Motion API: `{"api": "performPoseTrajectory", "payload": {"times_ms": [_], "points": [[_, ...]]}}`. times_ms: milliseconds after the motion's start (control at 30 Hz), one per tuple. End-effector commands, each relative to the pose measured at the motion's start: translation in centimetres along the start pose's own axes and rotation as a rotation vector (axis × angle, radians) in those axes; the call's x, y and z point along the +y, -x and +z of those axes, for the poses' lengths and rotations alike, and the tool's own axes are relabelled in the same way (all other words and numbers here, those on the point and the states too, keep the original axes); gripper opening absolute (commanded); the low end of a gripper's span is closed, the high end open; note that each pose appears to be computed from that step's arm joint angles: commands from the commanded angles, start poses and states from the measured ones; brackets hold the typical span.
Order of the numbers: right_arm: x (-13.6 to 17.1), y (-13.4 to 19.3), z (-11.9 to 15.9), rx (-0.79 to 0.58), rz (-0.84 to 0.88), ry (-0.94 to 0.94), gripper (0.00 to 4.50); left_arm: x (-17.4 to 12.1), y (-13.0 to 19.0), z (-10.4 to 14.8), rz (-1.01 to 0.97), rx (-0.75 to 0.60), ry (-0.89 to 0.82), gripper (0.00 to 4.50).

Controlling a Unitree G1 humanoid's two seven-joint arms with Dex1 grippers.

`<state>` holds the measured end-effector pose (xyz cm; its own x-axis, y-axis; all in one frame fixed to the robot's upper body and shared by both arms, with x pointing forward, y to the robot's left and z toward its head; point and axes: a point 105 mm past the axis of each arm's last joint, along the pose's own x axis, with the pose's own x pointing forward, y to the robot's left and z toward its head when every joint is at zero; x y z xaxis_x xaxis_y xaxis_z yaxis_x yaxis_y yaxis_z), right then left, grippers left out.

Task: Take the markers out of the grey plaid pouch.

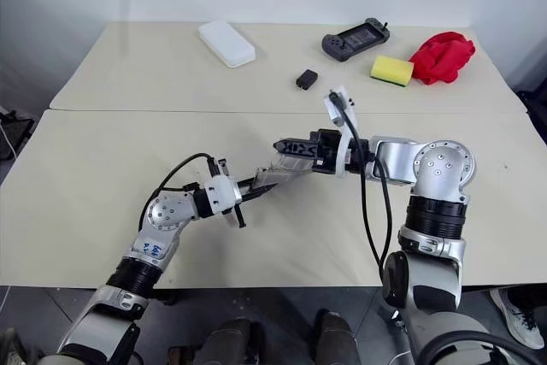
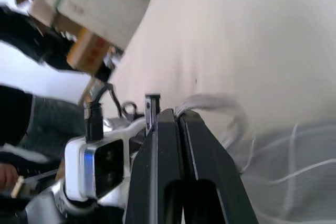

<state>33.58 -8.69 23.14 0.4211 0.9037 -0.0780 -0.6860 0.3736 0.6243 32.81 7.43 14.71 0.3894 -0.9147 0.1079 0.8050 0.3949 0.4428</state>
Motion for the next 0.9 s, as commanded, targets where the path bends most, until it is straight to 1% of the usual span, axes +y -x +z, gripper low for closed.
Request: {"api": "performPoseTrajectory", "payload": {"times_ms": [33,167,200,300,467,567,700,733,767,800,833,867,900], "points": [[0.8,3.0,2.9,-0.120,0.021,0.070,0.04,0.9,1.9,1.9,-0.014,-0.063,0.151,0.00],[-0.7,5.2,4.6,-0.191,-0.074,0.099,0.04,1.0,3.6,1.5,-0.021,-0.030,0.214,0.00],[-1.2,5.9,5.0,-0.206,-0.105,0.110,0.04,1.0,3.9,1.6,-0.029,-0.037,0.254,0.00],[-3.3,8.3,6.0,-0.250,-0.209,0.131,0.04,1.0,4.4,1.7,-0.036,-0.033,0.275,0.00],[-6.0,11.1,5.8,-0.238,-0.325,0.157,0.04,1.3,4.7,1.7,-0.034,-0.033,0.274,0.00],[-6.4,12.0,5.5,-0.229,-0.320,0.180,0.04,1.2,4.8,1.7,-0.063,-0.027,0.301,0.00],[-5.0,11.8,5.8,-0.254,-0.227,0.216,0.04,0.8,4.7,1.6,-0.101,-0.019,0.324,0.00],[-4.5,11.8,5.8,-0.251,-0.190,0.194,0.04,0.7,4.6,1.6,-0.108,-0.015,0.319,0.00],[-3.5,11.8,5.7,-0.249,-0.125,0.197,0.20,0.8,4.4,1.6,-0.108,-0.017,0.316,0.00],[-3.0,11.9,5.4,-0.230,-0.108,0.241,0.40,0.9,4.1,1.6,-0.109,-0.017,0.304,0.00],[-2.7,12.1,5.1,-0.212,-0.101,0.281,0.64,1.0,3.8,1.6,-0.113,-0.020,0.302,0.00],[-2.8,12.3,4.4,-0.165,-0.111,0.314,1.01,1.1,3.6,1.6,-0.120,-0.027,0.305,0.00],[-2.9,12.5,3.8,-0.130,-0.121,0.330,1.27,1.1,3.5,1.6,-0.126,-0.032,0.308,0.00]]}}
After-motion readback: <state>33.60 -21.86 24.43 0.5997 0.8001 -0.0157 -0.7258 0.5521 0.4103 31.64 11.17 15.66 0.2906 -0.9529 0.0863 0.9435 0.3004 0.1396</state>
